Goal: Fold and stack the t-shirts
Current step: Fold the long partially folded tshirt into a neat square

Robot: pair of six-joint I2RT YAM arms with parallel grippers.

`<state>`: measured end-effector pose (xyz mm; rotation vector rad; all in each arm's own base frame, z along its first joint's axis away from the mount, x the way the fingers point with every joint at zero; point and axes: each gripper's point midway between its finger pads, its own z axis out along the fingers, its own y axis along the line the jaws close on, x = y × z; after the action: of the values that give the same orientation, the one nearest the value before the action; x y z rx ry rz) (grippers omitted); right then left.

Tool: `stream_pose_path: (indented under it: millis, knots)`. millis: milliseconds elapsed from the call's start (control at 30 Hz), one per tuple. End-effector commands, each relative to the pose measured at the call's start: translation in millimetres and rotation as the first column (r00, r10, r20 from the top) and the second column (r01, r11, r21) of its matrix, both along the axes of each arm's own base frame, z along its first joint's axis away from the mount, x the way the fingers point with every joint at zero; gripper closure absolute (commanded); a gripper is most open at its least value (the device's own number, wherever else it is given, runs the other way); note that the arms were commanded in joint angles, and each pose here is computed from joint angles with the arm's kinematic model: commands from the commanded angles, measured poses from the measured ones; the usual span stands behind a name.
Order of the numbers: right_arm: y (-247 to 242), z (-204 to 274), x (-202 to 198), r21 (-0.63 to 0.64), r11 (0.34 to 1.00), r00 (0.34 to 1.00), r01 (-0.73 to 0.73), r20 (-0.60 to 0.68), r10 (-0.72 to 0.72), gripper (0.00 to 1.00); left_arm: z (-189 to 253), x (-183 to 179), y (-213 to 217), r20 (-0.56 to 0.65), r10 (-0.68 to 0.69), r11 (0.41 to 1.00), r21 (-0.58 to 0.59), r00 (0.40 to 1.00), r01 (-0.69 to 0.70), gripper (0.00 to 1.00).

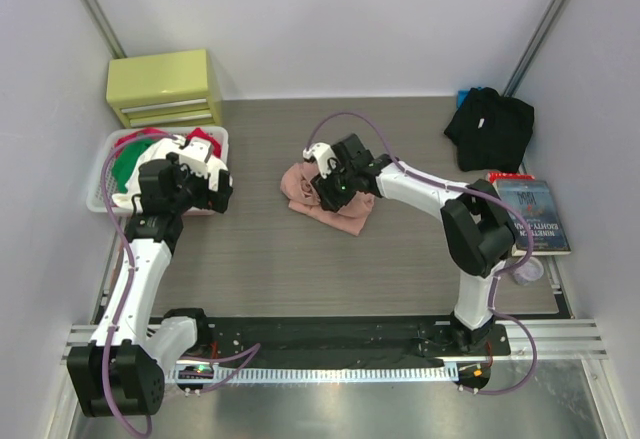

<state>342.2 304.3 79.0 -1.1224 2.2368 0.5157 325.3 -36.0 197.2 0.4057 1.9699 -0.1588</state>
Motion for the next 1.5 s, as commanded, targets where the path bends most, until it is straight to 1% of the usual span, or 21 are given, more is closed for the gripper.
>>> stream_pose_path:
  millis: [0, 33, 67, 100, 233, 300, 533, 567, 600, 633, 700, 733, 867, 1033, 1133, 1167, 1200, 1233, 1267, 1300, 1467]
  knots:
    - [12.3, 16.3, 17.7, 0.041, 0.999, 0.998, -0.003, 0.066, 0.000, 0.65, 6.9, -1.5, 0.7, 0.035, -0.007, 1.000, 0.006, 0.999, 0.007, 0.00]
    - [12.0, 20.1, 16.7, 0.054, 0.999, 0.997, 0.004, 0.070, -0.008, 0.72, 6.9, -1.5, 0.6, 0.035, -0.007, 1.000, 0.004, 0.999, 0.006, 0.00]
    - [12.2, 23.0, 16.3, 0.063, 0.998, 0.997, 0.004, 0.079, -0.009, 0.92, 6.9, -1.4, 1.0, 0.035, -0.006, 1.000, 0.006, 0.999, 0.006, 0.00]
    - [9.4, 21.0, 12.6, 0.060, 0.998, 0.997, 0.004, 0.075, -0.008, 0.99, 7.4, -1.6, 0.7, 0.037, -0.007, 1.000, 0.006, 0.999, 0.007, 0.00]
    - [-4.2, 31.5, 2.8, 0.052, 0.998, 0.994, 0.017, 0.104, -0.023, 0.99, 7.0, -1.6, 0.2, 0.036, -0.011, 1.000, 0.006, 0.999, 0.010, 0.00]
    - [-10.6, 47.4, -7.1, 0.066, 0.998, 0.993, 0.013, 0.116, -0.021, 0.99, 8.0, -1.4, 0.2, 0.037, -0.010, 1.000, 0.005, 0.999, 0.010, 0.00]
    - [-29.2, 52.9, -42.0, 0.063, 0.998, 0.998, 0.000, 0.058, -0.004, 0.99, 11.1, 2.0, -1.0, 0.040, -0.017, 1.000, 0.002, 0.999, 0.017, 0.00]
    - [-31.2, 48.7, -46.6, 0.049, 0.999, 0.999, -0.002, 0.036, 0.000, 0.97, 11.3, 2.4, -1.5, 0.038, -0.018, 1.000, 0.000, 0.999, 0.018, 0.00]
    - [-29.9, 46.5, -51.0, 0.049, 0.999, 1.000, -0.025, 0.015, 0.024, 0.86, 12.4, 2.5, -1.1, 0.039, -0.015, 1.000, -0.002, 0.999, 0.015, 0.00]
    - [-30.1, 42.0, -52.9, 0.038, 0.999, 1.000, -0.030, -0.006, 0.030, 0.66, 14.5, 2.9, -1.1, 0.042, -0.015, 1.000, -0.002, 0.999, 0.015, 0.00]
    - [-34.1, 36.5, -58.1, 0.025, 0.999, 0.999, -0.030, -0.027, 0.031, 0.55, 14.7, 2.5, -0.8, 0.039, -0.014, 1.000, 0.000, 0.999, 0.014, 0.00]
    - [-35.5, 38.9, -58.6, 0.027, 0.999, 0.999, -0.029, -0.017, 0.029, 0.46, 15.4, 1.7, -0.6, 0.040, -0.013, 1.000, 0.000, 0.999, 0.013, 0.00]
    - [-41.6, 49.7, -52.3, 0.036, 0.999, 1.000, -0.012, 0.019, 0.011, 0.38, 11.3, 0.4, -1.4, 0.032, -0.017, 1.000, -0.001, 0.999, 0.017, 0.00]
    - [-49.2, 60.3, -30.4, 0.040, 0.998, 0.996, 0.039, 0.082, -0.042, 0.39, 10.9, 1.1, -2.7, 0.028, -0.022, 1.000, -0.004, 0.999, 0.023, 0.00]
    - [-54.9, 74.2, -2.0, 0.074, 0.994, 0.985, 0.086, 0.141, -0.096, 0.39, 10.0, 0.7, -2.1, 0.027, -0.022, 1.000, -0.003, 0.999, 0.022, 0.00]
    - [-56.6, 68.2, 7.1, 0.073, 0.992, 0.985, 0.103, 0.131, -0.111, 0.41, 8.9, 0.5, -2.9, 0.024, -0.024, 1.000, -0.005, 0.999, 0.024, 0.00]
    - [-56.7, 69.3, 16.9, 0.083, 0.990, 0.983, 0.115, 0.136, -0.125, 0.52, 8.1, 0.6, -2.9, 0.023, -0.024, 1.000, -0.004, 0.999, 0.025, 0.00]
    - [-61.6, 64.9, 28.2, 0.081, 0.987, 0.980, 0.140, 0.133, -0.150, 0.83, 7.7, 0.6, -3.5, 0.021, -0.027, 1.000, -0.007, 0.999, 0.027, 0.00]
    - [-61.1, 61.6, 33.8, 0.086, 0.985, 0.980, 0.149, 0.121, -0.158, 0.94, 5.8, 1.2, -3.1, 0.015, -0.027, 1.000, -0.006, 1.000, 0.027, 0.00]
    - [-60.7, 52.5, 42.4, 0.081, 0.983, 0.980, 0.162, 0.105, -0.170, 0.99, 6.6, 1.1, -2.8, 0.017, -0.026, 1.000, -0.004, 1.000, 0.026, 0.00]
    - [-46.7, 30.9, 60.4, 0.096, 0.981, 0.982, 0.168, 0.075, -0.175, 0.99, 6.8, 0.8, -2.4, 0.020, -0.025, 1.000, 0.000, 0.999, 0.025, 0.00]
